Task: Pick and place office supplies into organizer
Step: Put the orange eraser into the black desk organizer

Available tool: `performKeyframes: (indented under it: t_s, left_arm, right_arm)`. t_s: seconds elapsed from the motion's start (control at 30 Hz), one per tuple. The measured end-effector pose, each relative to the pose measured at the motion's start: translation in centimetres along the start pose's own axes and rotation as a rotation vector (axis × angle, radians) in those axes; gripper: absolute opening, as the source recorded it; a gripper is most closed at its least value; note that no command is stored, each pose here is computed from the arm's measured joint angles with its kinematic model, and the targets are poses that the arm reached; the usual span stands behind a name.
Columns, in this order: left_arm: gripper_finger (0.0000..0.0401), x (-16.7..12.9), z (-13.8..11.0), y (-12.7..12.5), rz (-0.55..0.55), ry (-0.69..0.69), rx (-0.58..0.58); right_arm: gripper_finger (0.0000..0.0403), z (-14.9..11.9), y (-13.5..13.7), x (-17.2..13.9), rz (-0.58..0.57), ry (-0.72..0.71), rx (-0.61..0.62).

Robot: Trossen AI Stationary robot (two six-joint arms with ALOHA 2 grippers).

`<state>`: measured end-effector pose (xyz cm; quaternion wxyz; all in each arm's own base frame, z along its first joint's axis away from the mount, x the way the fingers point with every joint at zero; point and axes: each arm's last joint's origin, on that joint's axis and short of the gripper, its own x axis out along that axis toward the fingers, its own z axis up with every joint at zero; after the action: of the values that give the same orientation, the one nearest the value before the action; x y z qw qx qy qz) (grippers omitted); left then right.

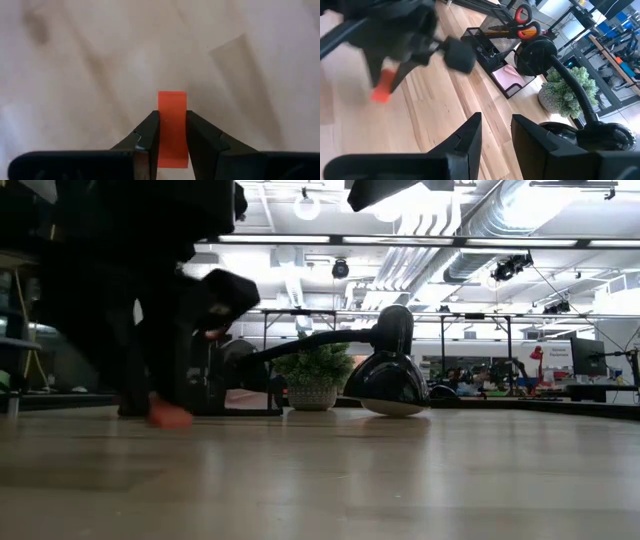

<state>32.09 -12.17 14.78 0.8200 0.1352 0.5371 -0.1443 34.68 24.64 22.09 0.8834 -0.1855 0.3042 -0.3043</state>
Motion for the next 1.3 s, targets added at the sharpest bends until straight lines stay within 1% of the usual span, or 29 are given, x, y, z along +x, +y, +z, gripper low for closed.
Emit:
performKeyframes:
  t_s: [0.2,0.37,0.53,0.73,0.83,1.0,1.1,1.3]
  left_arm:
    - [0.0067,-2.8,-0.7,0.8,0.139,0.053,-0.021]
    - [0.0067,-5.3,-1.6,2.6,0.249,0.093,-0.102]
    - [0.0067,-7.7,-2.8,5.0,0.346,0.085,-0.232]
    - [0.0067,-10.2,-5.2,7.8,0.467,0.084,-0.425]
    - [0.0067,-10.7,-6.7,8.8,0.506,0.082,-0.514]
    - [0.0067,-10.7,-9.6,9.6,0.531,0.115,-0.615]
    - [0.0067,-10.4,-10.7,9.3,0.532,0.13,-0.629]
    - [0.0067,-9.8,-11.9,9.0,0.565,0.162,-0.626]
  right_arm:
    - [0.0096,0.0,0.0,-0.2,-0.006,-0.009,-0.003]
    - [0.0096,0.0,0.1,-0.2,-0.003,-0.011,0.003]
    - [0.0096,0.0,0.1,-0.3,-0.006,-0.018,0.006]
    - [0.0096,0.0,0.1,-0.3,-0.007,-0.021,0.009]
    - [0.0096,0.0,0.1,-0.3,-0.007,-0.023,0.011]
    - [0.0096,0.0,0.1,-0.3,-0.008,-0.024,0.009]
    - [0.0096,0.0,0.1,-0.3,-0.008,-0.024,0.009]
    - [0.0096,0.0,0.1,-0.3,-0.01,-0.026,0.009]
